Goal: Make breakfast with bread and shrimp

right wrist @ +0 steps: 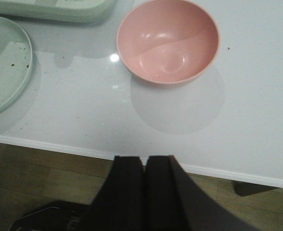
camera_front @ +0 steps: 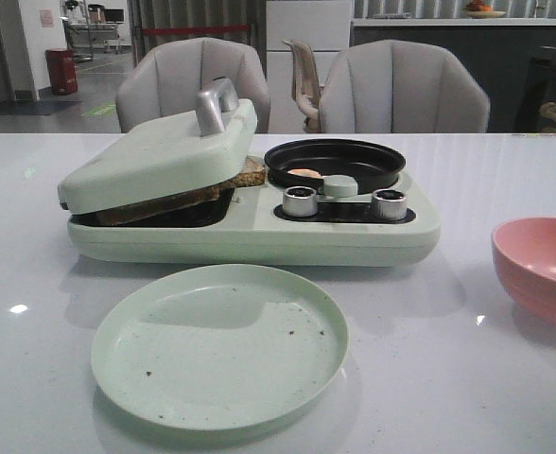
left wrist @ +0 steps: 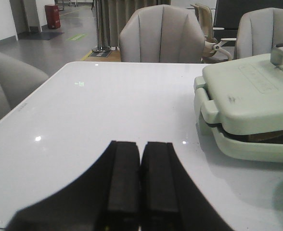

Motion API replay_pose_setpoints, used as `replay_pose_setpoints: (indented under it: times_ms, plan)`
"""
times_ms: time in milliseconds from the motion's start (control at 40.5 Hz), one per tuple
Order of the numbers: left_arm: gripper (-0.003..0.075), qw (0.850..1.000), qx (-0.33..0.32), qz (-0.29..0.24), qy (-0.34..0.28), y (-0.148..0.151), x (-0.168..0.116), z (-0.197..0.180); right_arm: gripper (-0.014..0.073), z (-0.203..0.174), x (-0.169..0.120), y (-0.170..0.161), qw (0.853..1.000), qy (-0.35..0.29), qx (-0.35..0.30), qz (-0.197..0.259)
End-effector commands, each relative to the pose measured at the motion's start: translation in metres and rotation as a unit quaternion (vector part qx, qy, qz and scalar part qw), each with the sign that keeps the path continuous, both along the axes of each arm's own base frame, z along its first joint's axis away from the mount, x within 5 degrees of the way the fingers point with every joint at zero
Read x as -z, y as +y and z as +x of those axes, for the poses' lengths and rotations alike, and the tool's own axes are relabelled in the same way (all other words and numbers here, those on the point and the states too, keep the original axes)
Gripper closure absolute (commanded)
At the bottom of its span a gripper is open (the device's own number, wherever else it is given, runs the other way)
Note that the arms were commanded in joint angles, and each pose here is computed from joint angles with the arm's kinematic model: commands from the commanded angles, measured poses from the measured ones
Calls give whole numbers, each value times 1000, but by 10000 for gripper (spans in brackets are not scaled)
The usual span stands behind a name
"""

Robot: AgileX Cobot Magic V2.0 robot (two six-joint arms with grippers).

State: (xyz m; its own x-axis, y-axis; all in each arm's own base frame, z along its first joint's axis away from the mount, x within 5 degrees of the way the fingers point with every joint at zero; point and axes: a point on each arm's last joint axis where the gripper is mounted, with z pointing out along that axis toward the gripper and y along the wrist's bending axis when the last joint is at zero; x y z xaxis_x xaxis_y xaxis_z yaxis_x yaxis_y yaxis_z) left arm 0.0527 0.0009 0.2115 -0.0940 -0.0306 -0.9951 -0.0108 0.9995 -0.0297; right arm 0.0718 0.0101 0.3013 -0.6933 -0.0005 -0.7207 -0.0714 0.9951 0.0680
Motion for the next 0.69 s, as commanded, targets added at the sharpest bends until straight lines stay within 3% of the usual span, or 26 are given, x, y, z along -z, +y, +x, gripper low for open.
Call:
replay_pose_setpoints:
  times_ms: [0, 222, 666]
  plan:
    - [610, 998, 3, -10, -64, -1, -9, -2, 561, 4, -13, 1, 999, -43, -5, 2]
    - [610, 997, 4, -22, -73, -1, 5, 2, 561, 4, -12, 1, 999, -41, -5, 1]
    - [610, 996, 4, -13, -88, -1, 2, 2, 561, 4, -12, 1, 999, -41, -5, 1]
